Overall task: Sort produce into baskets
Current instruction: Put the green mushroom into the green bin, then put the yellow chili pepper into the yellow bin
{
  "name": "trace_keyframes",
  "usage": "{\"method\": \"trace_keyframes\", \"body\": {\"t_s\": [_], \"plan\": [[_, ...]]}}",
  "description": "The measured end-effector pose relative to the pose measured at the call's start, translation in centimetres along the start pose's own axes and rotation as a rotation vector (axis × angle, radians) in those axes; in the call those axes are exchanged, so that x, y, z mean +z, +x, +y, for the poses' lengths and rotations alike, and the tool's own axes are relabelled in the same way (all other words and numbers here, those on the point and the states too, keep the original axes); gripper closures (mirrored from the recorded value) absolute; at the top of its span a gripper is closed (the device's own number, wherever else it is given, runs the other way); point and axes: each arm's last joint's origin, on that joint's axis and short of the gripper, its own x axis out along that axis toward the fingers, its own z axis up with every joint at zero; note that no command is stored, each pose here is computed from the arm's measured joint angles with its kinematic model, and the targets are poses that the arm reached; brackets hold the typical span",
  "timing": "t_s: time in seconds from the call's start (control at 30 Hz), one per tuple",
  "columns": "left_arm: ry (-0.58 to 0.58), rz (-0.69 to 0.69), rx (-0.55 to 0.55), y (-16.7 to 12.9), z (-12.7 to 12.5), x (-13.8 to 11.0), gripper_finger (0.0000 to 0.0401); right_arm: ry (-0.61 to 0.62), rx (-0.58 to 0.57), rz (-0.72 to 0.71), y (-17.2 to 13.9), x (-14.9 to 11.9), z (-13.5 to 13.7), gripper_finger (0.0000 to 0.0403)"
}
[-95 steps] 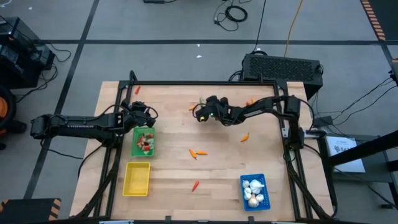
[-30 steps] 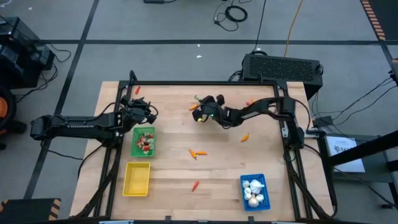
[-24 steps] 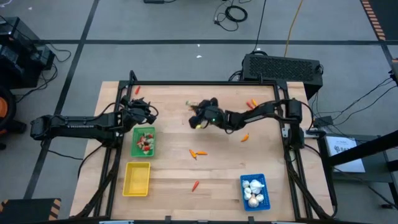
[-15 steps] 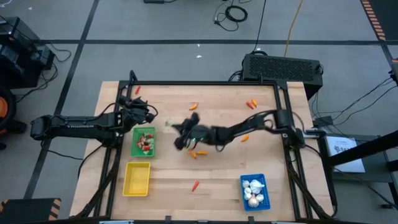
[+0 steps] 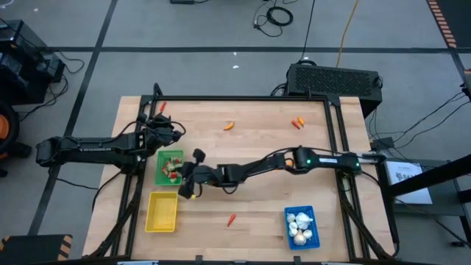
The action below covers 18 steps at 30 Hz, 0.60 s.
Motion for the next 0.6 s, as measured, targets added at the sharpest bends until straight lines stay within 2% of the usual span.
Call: {"method": "trace_keyframes", "body": {"t_s": [0.07,0.23,0.47,0.6], "plan": [[0.002,-0.01,0.005,0.07,0.03,0.21,0.0225,-0.016,0.044,0.005,0.38,-0.22,0.23,0.0402],[-0.009,-0.019,-0.008,0.15,0.01,0.44,0.0225,-0.015,0.045,0.015,0.34,-0.03,0.23,0.0396],[-0.005,0.01,-0.089,0.13,-0.2,0.13,0.0225,0.01,0.064,0.028,0.34,-0.13,0.28,0.0342],[-0.01,0.011,-0.099,0.13,-0.23,0.13,0.0225,-0.004,0.071,0.036,0.3,-0.11,0.27,0.0306]]}}
